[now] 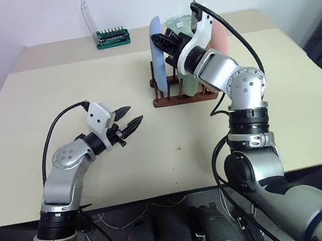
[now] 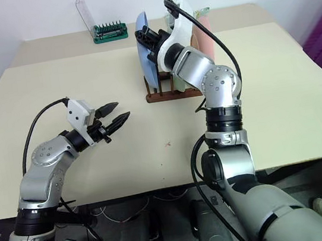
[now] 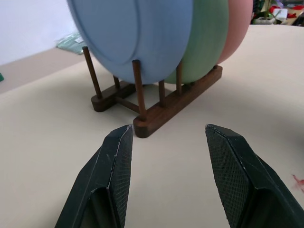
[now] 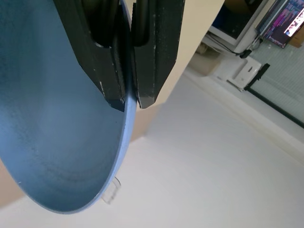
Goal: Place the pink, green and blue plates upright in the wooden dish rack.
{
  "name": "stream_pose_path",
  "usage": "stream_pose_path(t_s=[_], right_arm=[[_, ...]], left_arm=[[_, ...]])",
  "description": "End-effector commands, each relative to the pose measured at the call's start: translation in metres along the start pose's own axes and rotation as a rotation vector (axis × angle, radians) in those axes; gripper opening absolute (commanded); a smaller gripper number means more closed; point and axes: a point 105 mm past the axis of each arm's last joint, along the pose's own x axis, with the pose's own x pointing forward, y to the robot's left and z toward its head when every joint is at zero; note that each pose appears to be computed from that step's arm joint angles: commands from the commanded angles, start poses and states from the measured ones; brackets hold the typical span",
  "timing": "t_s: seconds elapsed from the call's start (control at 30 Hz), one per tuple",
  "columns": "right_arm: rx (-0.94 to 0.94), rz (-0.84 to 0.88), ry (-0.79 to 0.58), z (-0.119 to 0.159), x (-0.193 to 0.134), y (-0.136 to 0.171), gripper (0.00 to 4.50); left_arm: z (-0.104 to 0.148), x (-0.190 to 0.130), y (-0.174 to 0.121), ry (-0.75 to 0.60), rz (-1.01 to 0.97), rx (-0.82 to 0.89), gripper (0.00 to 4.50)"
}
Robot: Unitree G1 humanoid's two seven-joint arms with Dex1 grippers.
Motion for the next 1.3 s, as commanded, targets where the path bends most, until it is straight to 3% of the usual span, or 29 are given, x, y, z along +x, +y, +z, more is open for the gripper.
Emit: stream_pose_path(t_s=[0.03,0.07,0.17,0.33,0.77,0.8,0.9,1.03,1.1,1.3], right_arm=[[-0.001,0.019,-0.025,0.012,0.006,0.01,0.02],[0.004,0.014,-0.023,0.012,0.008,0.009,0.02],[0.009,0.014,-0.025,0.013,0.01,0.009,0.92],[-0.03,0.031,-0.047,0.02,0.011,0.015,3.39],[-0.37,0.051,-0.162,0.059,-0.009,0.032,3.39],[-0.513,0.124,-0.218,0.076,-0.029,0.044,3.39],[-0.791,0.277,-0.275,0.091,-0.073,0.063,3.39],[-0.972,0.275,-0.188,0.098,-0.138,0.031,3.39],[-1.007,0.169,-0.071,0.094,-0.166,-0.006,3.39],[-1.093,-0.085,0.216,0.065,-0.207,-0.088,3.39]], left_arm=[[0.013,0.001,-0.007,-0.036,-0.026,0.031,2.49],[0.013,0.001,-0.007,-0.036,-0.026,0.031,2.49],[0.013,0.001,-0.008,-0.037,-0.025,0.028,2.49],[0.012,0.001,-0.009,-0.034,-0.028,0.021,2.49],[0.013,0.005,-0.016,-0.04,-0.05,0.015,2.49],[0.013,0.004,-0.015,-0.039,-0.046,0.015,2.49],[0.013,0.002,-0.013,-0.036,-0.036,0.017,2.49],[0.007,-0.005,-0.007,-0.01,-0.025,0.018,2.49],[0.002,-0.009,-0.002,0.01,-0.016,0.016,2.49],[-0.016,-0.016,0.009,0.076,0.012,0.027,2.49]])
